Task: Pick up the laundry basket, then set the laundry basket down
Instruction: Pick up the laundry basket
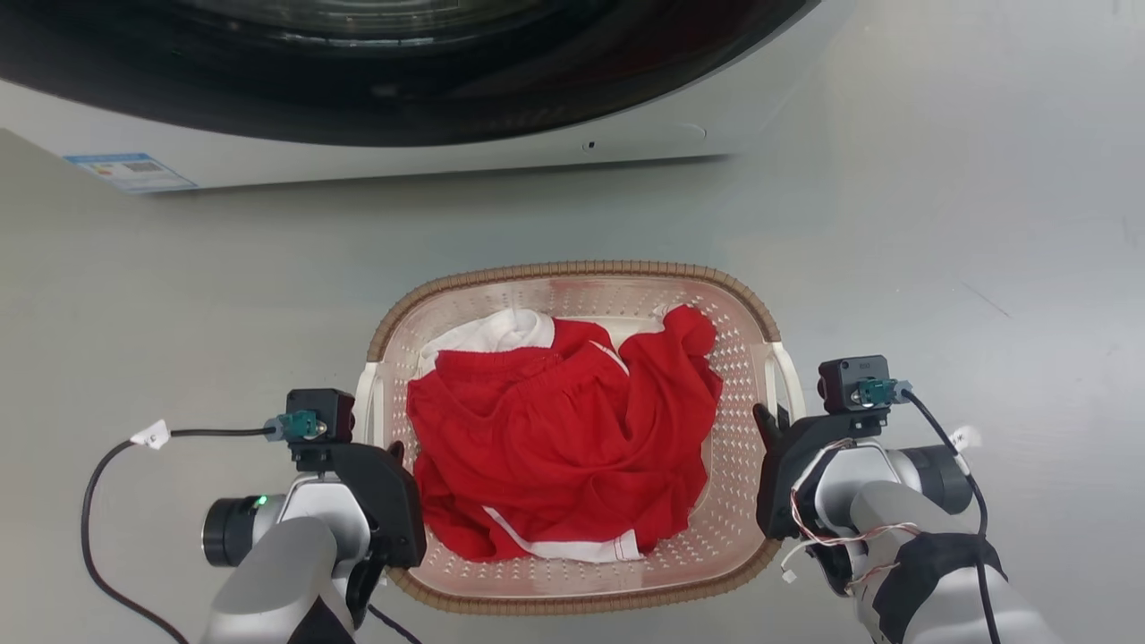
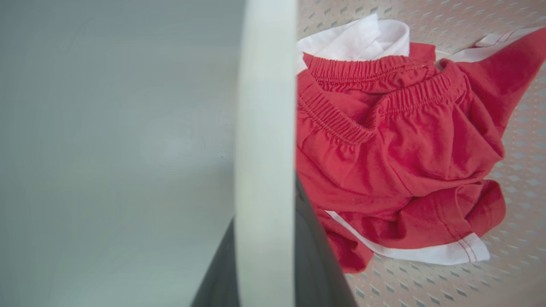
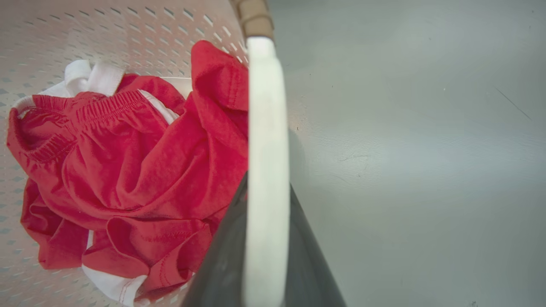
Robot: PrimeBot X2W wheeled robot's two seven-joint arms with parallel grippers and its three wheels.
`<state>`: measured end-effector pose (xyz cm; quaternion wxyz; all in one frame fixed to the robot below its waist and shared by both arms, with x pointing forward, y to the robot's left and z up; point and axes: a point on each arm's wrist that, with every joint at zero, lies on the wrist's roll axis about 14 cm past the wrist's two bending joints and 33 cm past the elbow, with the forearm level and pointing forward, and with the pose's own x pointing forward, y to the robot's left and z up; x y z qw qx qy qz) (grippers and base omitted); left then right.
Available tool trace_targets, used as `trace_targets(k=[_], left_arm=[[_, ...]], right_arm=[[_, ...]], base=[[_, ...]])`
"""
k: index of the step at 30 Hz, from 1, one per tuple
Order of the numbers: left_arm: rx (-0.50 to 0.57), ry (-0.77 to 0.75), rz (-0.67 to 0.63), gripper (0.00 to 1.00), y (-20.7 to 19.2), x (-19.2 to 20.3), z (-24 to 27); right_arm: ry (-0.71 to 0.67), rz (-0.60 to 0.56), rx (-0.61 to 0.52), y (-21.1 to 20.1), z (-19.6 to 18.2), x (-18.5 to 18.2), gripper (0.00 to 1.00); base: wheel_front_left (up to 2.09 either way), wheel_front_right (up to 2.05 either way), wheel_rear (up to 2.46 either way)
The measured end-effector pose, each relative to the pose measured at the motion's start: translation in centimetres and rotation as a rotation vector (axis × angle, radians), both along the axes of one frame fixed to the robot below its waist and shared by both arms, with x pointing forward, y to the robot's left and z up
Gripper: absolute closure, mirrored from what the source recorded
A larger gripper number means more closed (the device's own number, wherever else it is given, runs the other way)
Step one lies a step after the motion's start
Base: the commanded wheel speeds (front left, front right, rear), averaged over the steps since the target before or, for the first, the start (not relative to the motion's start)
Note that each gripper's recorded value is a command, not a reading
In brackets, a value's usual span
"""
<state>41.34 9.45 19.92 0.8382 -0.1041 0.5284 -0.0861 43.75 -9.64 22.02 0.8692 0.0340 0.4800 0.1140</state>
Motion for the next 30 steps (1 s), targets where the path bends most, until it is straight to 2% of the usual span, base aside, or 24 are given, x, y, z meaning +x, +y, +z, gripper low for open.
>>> trace_targets(k=[30], left_arm=[[-0.043,0.054,0.037,1.00,-0.1,-8.3,6.1]], right_arm=[[0.055,-0.020,0.026,-0.2,6.2,-8.3,1.00]], base=[[0.00,0.00,0.00]])
